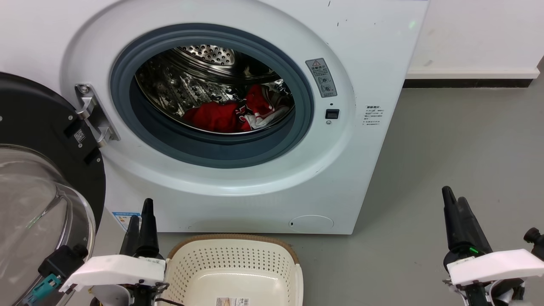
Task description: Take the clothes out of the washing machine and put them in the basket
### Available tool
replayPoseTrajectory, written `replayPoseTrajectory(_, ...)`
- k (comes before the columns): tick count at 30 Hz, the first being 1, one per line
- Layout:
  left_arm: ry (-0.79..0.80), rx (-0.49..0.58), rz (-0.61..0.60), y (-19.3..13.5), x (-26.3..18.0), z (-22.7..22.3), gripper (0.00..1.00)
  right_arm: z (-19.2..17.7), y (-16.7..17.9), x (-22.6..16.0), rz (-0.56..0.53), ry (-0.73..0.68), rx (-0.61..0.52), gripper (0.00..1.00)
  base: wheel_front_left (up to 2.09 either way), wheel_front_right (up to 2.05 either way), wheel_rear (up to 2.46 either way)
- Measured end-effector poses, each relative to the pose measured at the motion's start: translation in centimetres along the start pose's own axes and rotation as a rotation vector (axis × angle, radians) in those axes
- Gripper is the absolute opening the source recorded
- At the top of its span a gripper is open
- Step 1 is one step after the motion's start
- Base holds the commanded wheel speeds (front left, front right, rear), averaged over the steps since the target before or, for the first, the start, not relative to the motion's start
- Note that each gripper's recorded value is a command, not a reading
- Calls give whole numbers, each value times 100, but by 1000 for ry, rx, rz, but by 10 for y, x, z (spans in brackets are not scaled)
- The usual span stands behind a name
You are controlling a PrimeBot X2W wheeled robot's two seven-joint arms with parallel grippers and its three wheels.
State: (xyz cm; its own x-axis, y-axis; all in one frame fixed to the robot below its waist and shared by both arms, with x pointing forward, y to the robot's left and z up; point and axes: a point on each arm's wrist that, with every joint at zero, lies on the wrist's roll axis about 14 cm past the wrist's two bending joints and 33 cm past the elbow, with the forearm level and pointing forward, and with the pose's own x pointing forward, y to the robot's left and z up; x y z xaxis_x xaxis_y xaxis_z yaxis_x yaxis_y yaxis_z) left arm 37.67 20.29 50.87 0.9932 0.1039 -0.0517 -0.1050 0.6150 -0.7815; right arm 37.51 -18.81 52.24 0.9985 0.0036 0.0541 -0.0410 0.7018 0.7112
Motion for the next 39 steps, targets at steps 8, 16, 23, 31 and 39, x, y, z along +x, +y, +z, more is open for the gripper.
replayPoseTrajectory(8,-26,107,-6,-4,-2,3,100,2,7,-3,24,-12,-120,100,0,0,0)
replayPoseTrajectory(16,-51,221,-19,-9,-4,5,100,7,14,-4,51,-37,-237,100,0,0,0)
replayPoseTrajectory(23,-69,316,-40,-14,-8,5,100,8,19,-7,71,-51,-343,100,0,0,0)
replayPoseTrajectory(31,-86,393,-50,-15,-11,5,100,8,23,-10,86,-59,-424,100,0,0,0)
replayPoseTrajectory(39,-107,475,-59,-17,-14,6,100,9,28,-12,107,-73,-510,100,0,0,0)
